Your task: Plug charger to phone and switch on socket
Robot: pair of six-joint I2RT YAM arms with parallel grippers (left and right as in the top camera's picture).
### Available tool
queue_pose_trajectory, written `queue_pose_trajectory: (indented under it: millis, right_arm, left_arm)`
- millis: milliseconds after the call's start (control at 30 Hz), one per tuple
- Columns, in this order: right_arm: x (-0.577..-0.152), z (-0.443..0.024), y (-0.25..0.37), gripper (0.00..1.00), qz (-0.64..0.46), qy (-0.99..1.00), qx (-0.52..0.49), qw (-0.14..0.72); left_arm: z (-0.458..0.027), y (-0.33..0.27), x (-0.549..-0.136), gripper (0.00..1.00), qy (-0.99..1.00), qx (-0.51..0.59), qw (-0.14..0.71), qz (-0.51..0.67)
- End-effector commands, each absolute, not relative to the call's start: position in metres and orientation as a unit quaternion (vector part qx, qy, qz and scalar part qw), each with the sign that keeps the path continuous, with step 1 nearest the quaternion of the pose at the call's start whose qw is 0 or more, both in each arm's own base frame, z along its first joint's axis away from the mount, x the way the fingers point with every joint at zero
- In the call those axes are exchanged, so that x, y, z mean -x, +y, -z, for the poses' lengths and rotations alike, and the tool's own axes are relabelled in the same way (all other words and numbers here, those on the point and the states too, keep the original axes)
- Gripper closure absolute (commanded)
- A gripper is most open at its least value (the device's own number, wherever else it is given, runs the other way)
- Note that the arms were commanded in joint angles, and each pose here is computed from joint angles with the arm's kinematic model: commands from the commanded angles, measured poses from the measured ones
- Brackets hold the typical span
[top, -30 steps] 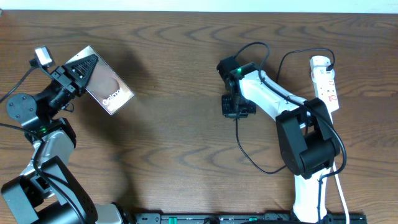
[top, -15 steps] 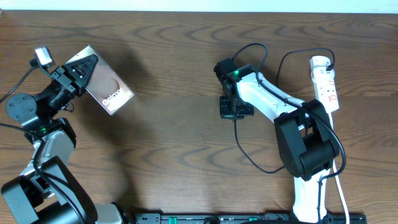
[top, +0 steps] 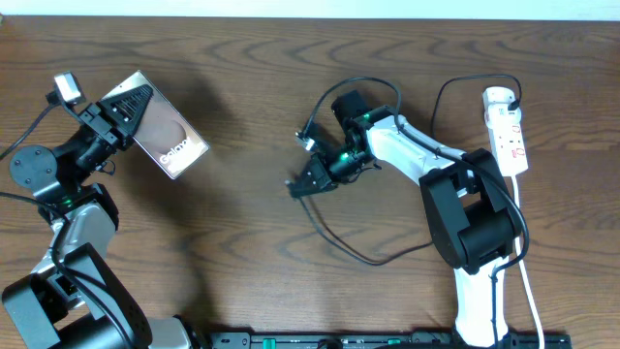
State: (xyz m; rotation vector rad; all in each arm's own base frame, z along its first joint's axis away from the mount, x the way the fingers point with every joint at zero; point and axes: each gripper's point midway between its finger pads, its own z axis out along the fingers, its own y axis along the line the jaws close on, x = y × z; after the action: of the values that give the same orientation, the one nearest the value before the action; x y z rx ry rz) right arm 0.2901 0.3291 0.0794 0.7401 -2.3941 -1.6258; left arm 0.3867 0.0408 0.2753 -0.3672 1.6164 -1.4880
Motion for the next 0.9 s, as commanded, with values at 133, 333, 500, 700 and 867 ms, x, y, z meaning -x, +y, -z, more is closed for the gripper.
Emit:
queue_pose_trajectory:
  millis: [133,333,500,700,867]
  right_arm:
    - [-0.270,-0.145,0.354,0.99,0.703,-0.632,-0.324,0.033]
    - [-0.259,-0.149,0.379,0.99,0.703,-0.616,-0.353,0.045]
    - [-0.257,-0.157,0.396,0.99,0.703,-0.607,-0.368,0.051]
    - [-0.262,-0.177,0.414,0.99,0.704,-0.594,-0.386,0.046]
    - [-0.260,-0.200,0.427,0.99,0.706,-0.578,-0.409,0.035]
  left_arm:
    - [-0.284,0.040,-0.384,0.93,0.652,0.128,0.455,0.593]
    - [-0.284,0.023,-0.386,0.93,0.655,0.114,0.442,0.602]
    - [-0.284,0.015,-0.386,0.93,0.656,0.106,0.437,0.606]
    - [-0.285,0.015,-0.387,0.93,0.655,0.106,0.438,0.606]
    - [-0.286,0.018,-0.389,0.93,0.651,0.114,0.447,0.603]
